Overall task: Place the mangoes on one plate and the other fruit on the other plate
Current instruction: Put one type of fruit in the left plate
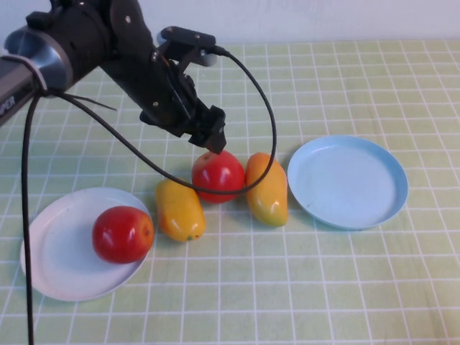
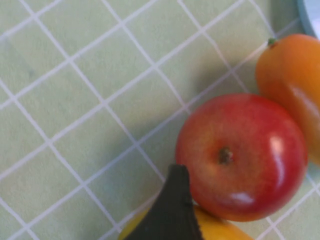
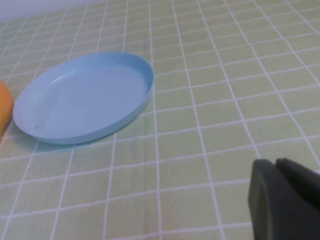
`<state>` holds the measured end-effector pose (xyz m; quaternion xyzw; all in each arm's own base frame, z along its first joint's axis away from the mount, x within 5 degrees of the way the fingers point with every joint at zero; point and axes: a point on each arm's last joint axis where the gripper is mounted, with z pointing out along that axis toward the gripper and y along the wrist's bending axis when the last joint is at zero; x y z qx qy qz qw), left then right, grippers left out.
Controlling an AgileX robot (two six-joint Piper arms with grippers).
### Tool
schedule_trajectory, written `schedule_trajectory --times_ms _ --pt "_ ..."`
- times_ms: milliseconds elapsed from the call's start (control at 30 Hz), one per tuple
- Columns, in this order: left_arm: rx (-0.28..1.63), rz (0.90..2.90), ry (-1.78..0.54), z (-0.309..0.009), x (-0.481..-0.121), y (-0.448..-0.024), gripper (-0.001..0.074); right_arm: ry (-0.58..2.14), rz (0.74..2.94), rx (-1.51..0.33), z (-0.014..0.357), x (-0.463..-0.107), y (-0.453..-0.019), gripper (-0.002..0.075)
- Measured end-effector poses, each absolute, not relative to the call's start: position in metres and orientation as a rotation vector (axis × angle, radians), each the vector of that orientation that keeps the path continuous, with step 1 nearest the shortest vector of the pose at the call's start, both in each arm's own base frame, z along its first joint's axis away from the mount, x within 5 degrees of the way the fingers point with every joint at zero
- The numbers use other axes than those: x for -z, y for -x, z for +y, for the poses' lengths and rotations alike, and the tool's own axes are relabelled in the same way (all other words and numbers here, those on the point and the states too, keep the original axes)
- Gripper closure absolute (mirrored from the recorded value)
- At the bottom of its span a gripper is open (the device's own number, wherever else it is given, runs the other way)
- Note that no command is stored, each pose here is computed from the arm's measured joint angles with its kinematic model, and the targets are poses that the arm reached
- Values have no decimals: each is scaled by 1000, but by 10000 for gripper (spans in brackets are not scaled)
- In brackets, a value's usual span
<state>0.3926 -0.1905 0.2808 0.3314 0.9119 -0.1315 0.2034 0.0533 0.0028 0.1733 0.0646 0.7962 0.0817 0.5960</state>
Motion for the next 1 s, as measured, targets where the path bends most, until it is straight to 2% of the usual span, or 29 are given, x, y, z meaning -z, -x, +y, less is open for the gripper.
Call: schedule_trajectory --times_ms 267,733,1000 --pt "476 2648 -831 -179 -254 -407 144 -150 1849 -190 3 -173 -53 742" --pt "754 2660 -675 -189 -257 -405 144 -150 1849 -190 3 -173 -53 743" --pt "828 2756 -638 -189 -257 -397 144 -150 1849 -190 3 -173 -53 742"
